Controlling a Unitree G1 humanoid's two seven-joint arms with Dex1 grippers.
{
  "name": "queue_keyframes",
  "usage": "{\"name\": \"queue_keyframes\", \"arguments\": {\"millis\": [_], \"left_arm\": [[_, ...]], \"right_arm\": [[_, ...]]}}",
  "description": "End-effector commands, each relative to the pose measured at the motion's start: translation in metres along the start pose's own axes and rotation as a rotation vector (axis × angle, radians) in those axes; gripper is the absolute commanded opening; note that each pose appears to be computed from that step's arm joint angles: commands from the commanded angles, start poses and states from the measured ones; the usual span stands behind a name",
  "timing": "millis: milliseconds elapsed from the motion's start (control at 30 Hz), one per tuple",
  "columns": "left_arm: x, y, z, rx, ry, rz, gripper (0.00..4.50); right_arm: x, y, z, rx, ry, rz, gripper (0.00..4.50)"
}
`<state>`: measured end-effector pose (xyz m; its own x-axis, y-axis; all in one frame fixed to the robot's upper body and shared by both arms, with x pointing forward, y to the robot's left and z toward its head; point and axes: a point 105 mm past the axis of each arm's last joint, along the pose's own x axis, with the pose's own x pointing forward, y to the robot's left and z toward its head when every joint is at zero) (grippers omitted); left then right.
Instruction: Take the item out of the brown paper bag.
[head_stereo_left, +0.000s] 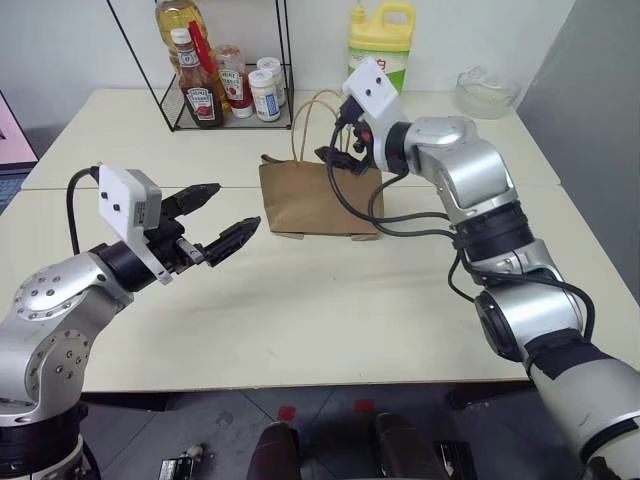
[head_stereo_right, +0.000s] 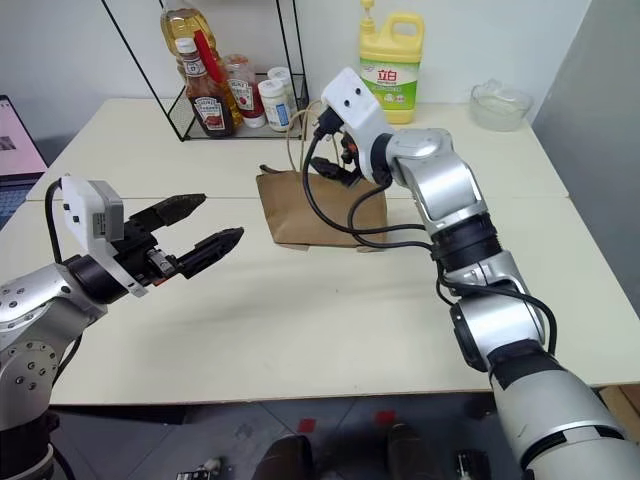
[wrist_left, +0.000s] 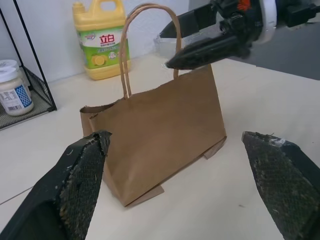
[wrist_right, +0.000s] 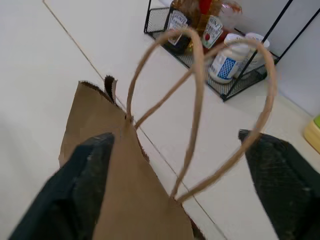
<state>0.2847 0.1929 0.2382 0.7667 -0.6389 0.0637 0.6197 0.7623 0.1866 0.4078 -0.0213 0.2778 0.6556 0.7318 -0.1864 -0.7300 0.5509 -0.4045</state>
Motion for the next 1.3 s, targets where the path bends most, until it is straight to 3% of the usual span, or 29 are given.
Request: {"name": "queue_keyframes", "arguments": {"millis": [33,333,467,667,833,967,1100,1300], "left_arm": [[0.002,0.0,0.006,0.017,0.0,0.002,4.5],[0.013,0.001,0.005,0.006,0.004,-0.035,4.5],[0.027,0.013,0.013,0.039,-0.011,-0.035,3.62],[0.065,0.042,0.03,0.157,-0.015,0.001,1.66],[0.098,0.062,0.036,0.235,0.002,-0.023,0.04],[0.121,0.081,0.038,0.29,0.017,-0.006,0.01],[0.145,0.108,0.037,0.366,0.086,0.143,0.01],[0.164,0.104,0.018,0.429,0.178,0.161,0.01]], "right_arm": [[-0.027,0.012,0.011,-0.037,-0.042,0.063,4.47],[-0.093,0.046,-0.002,0.03,-0.044,0.158,4.47],[-0.125,0.056,-0.015,0.051,-0.044,0.128,4.5],[-0.147,0.073,-0.029,0.198,-0.148,-0.089,4.5],[-0.157,0.103,-0.044,0.249,-0.127,-0.08,4.5],[-0.165,0.11,-0.048,0.269,-0.111,-0.044,4.5],[-0.177,0.103,-0.048,0.258,-0.102,-0.087,4.5],[-0.18,0.104,-0.044,0.265,-0.1,-0.122,4.5]]}}
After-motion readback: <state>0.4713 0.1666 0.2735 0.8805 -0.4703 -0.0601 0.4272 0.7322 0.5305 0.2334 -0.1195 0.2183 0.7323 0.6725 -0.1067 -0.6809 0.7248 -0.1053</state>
